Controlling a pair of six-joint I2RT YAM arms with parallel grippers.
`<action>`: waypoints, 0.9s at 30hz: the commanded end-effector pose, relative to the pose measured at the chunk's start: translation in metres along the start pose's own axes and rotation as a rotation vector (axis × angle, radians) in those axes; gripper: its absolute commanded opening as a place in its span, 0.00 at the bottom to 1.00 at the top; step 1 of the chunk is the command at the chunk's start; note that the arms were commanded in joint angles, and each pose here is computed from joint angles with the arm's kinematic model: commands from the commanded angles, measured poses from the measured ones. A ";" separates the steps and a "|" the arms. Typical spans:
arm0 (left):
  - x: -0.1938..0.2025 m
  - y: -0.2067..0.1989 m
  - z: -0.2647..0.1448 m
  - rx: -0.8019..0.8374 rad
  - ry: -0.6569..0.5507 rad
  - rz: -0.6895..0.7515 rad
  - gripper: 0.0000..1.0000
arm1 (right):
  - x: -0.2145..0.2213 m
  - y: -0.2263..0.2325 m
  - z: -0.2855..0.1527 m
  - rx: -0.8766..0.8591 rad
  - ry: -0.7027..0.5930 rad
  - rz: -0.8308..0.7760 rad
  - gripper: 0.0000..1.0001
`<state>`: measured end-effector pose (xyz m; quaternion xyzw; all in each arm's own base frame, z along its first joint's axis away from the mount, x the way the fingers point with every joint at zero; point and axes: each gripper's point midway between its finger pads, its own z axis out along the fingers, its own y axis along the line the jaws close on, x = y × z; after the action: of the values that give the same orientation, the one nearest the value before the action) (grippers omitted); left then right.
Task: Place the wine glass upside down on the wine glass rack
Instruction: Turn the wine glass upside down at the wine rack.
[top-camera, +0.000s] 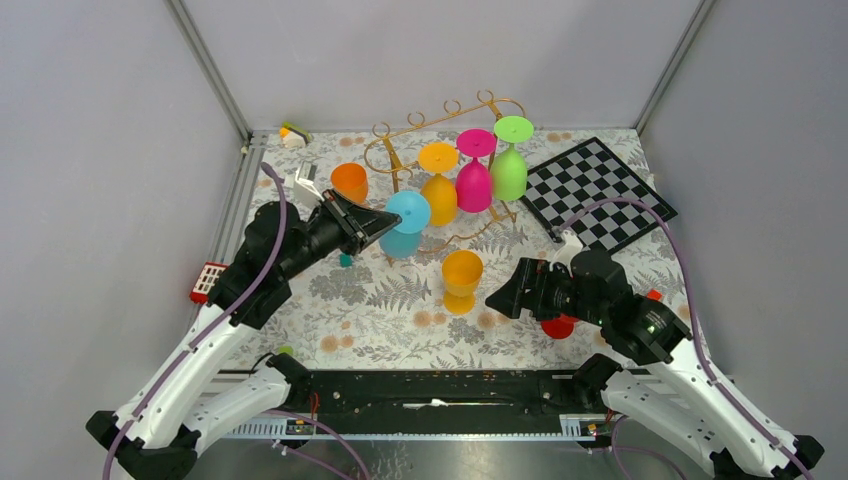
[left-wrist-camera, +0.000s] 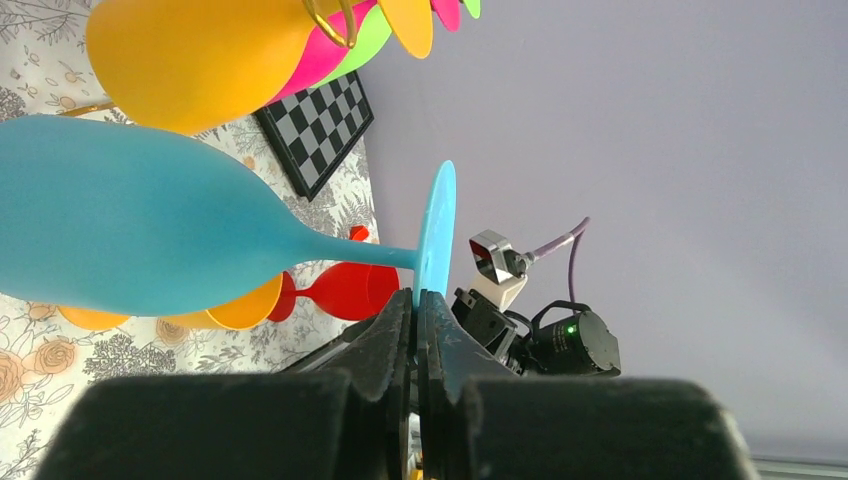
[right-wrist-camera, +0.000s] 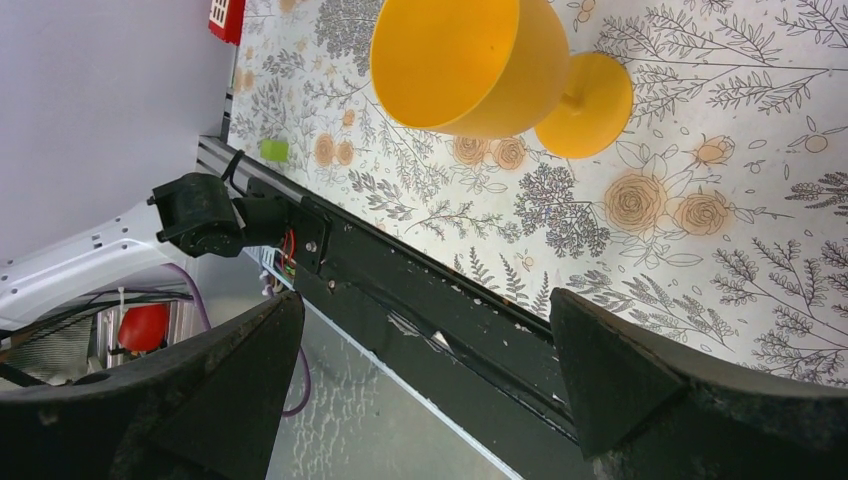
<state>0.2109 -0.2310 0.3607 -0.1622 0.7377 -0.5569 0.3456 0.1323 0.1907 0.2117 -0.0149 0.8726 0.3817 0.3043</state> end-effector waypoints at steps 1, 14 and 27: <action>-0.021 -0.040 -0.004 0.119 -0.076 0.016 0.00 | -0.004 0.003 -0.001 -0.010 -0.004 -0.018 1.00; -0.033 -0.033 0.016 0.126 -0.101 -0.053 0.00 | -0.004 0.001 -0.001 -0.005 -0.009 -0.026 1.00; -0.055 -0.026 0.025 0.106 -0.155 -0.128 0.00 | -0.003 -0.002 -0.001 0.013 -0.005 -0.029 1.00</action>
<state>0.2542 -0.2248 0.3732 -0.2240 0.7012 -0.5721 0.3618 0.1311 0.1886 0.2099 -0.0206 0.8743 0.3767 0.3055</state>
